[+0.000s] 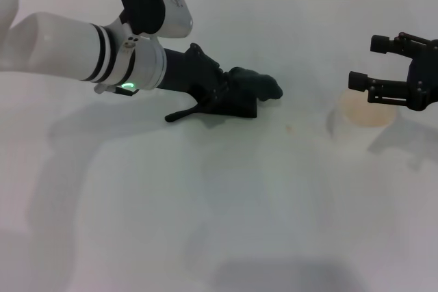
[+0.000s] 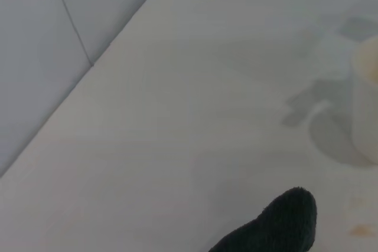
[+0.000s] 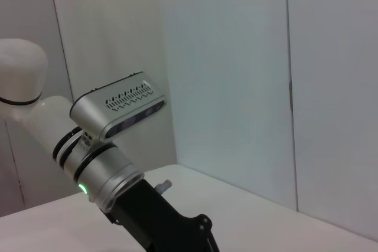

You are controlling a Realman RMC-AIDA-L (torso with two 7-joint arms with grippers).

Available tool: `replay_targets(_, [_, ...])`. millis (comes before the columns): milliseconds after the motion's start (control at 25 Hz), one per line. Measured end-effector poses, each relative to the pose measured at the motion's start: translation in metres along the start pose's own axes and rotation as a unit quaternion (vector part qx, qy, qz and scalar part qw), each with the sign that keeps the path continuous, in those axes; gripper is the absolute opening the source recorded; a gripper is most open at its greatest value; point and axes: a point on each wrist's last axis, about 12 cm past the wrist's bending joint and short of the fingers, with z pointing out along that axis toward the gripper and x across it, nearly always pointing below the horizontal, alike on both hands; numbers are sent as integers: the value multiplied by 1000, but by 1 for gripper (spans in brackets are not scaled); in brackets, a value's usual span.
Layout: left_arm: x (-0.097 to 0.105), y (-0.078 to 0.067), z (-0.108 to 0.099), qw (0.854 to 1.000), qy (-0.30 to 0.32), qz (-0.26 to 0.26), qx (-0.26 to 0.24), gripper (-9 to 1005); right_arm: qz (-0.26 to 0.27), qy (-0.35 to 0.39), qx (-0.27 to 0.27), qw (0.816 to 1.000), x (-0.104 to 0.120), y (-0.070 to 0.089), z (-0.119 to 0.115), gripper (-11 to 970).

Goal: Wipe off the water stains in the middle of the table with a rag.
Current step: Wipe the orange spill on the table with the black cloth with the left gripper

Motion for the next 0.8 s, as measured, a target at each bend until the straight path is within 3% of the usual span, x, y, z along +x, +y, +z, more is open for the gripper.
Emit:
replay_targets(240, [-14, -3, 7, 1000, -15, 11, 8, 109, 0, -1, 0, 1000, 0, 0, 0, 857])
replay_targets(440, [-24, -17, 17, 999, -27, 21, 39, 111, -3, -1, -1, 1000, -1, 1, -1, 858])
replay_targets(800, [-12, -29, 21, 998, -12, 18, 56, 114, -2, -1, -1, 1000, 0, 2, -2, 857])
